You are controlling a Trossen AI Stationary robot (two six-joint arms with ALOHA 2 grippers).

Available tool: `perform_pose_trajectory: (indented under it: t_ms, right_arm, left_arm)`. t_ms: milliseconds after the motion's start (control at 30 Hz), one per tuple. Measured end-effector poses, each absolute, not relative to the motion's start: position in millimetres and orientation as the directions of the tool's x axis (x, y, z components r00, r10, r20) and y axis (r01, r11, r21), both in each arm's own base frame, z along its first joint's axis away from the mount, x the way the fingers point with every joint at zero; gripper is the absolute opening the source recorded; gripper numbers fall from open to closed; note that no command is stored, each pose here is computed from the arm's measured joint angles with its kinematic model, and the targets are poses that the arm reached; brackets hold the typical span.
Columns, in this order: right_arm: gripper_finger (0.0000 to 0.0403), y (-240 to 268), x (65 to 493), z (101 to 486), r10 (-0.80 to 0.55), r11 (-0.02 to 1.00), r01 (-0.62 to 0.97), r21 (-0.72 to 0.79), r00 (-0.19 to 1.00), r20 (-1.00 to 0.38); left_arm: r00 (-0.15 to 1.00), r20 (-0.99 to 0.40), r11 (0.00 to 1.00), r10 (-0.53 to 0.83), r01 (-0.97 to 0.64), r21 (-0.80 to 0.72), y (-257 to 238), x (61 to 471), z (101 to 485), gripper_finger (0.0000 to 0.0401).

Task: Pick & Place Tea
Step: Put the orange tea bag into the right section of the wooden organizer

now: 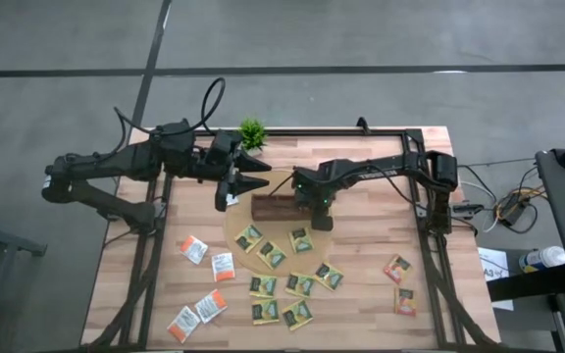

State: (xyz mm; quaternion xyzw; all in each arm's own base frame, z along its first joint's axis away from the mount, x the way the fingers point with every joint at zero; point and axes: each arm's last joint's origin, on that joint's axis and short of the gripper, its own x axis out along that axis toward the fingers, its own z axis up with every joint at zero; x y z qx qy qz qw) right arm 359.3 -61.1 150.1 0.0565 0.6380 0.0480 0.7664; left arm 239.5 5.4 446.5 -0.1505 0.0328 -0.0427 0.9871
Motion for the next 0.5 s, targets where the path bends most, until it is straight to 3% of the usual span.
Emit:
perform_pose_trajectory:
  t_ms: [500]
  right_arm:
    - [0.0008,-63.0,359.3,154.1,0.169,0.982,0.047,0.181,0.193,-0.967]
  left_arm:
    - [0.994,-0.052,0.951,-0.095,0.075,-0.301,5.3,239.3,446.6,0.0188]
